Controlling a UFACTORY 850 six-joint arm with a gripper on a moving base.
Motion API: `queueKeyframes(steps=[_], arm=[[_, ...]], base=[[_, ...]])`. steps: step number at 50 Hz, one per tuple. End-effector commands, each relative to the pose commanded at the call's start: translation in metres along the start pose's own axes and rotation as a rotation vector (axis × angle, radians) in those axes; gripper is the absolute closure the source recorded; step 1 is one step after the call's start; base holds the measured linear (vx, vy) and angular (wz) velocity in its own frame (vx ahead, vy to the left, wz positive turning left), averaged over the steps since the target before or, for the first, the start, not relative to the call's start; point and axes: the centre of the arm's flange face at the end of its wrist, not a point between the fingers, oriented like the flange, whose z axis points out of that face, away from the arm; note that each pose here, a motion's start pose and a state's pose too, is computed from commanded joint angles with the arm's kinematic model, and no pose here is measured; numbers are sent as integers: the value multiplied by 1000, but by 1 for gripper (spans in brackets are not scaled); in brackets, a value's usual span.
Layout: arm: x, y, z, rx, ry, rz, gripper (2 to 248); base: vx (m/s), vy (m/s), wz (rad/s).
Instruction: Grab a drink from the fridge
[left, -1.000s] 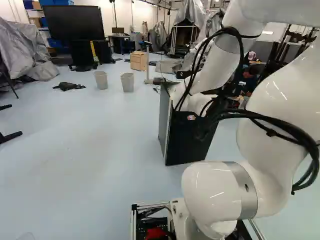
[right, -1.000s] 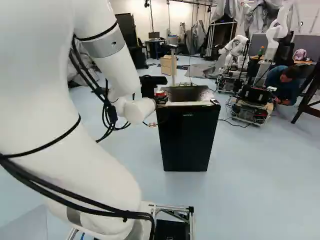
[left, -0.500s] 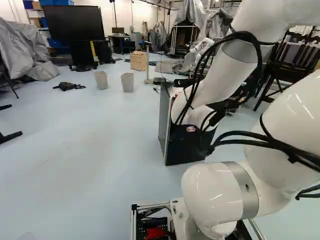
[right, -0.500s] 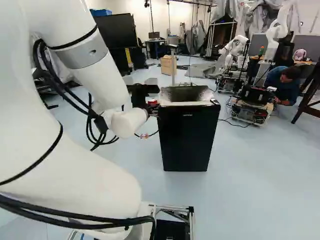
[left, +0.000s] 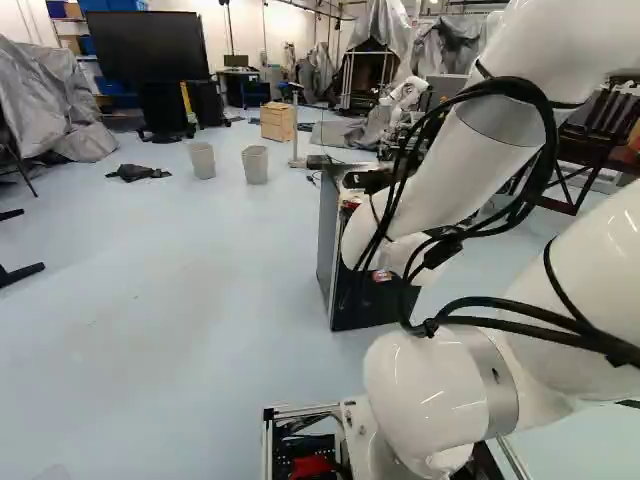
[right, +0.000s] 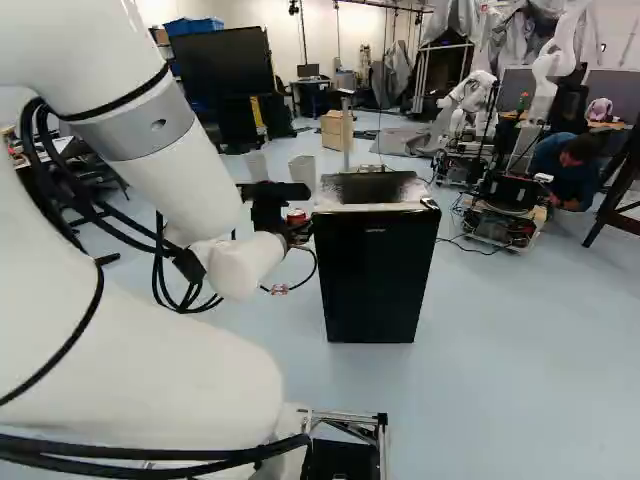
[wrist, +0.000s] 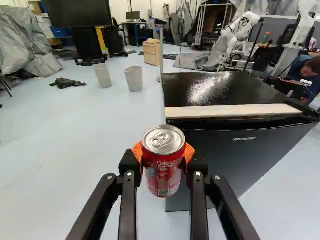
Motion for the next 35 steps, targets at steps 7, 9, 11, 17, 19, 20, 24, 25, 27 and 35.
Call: queueKeyframes(steps=[7,9,11,17,19,20,24,25,27,35], arm=[[-4,-1,-4,4,-3,-1,152],[-4,-2,-5,5,-4,-1,152],[-5,-2,-6,6,-4,-2,152],[-6,-2,-7,7,-5,-2,152],[-7,-2,-8,7,-5,-2,152],[-7,-2,-8,7,-5,-2,152],[-7,-2,-8,7,-6,-2,152],[-7,-2,-8,7,-6,-2,152],[-7,-2,-8,7,-6,-2,152],[-7,-2,-8,7,-6,-2,152]], base=[[0,0,0],[0,0,0],[0,0,0],[0,0,0],[0,0,0],[0,0,0],[0,0,0],[0,0,0],[0,0,0],[0,0,0]])
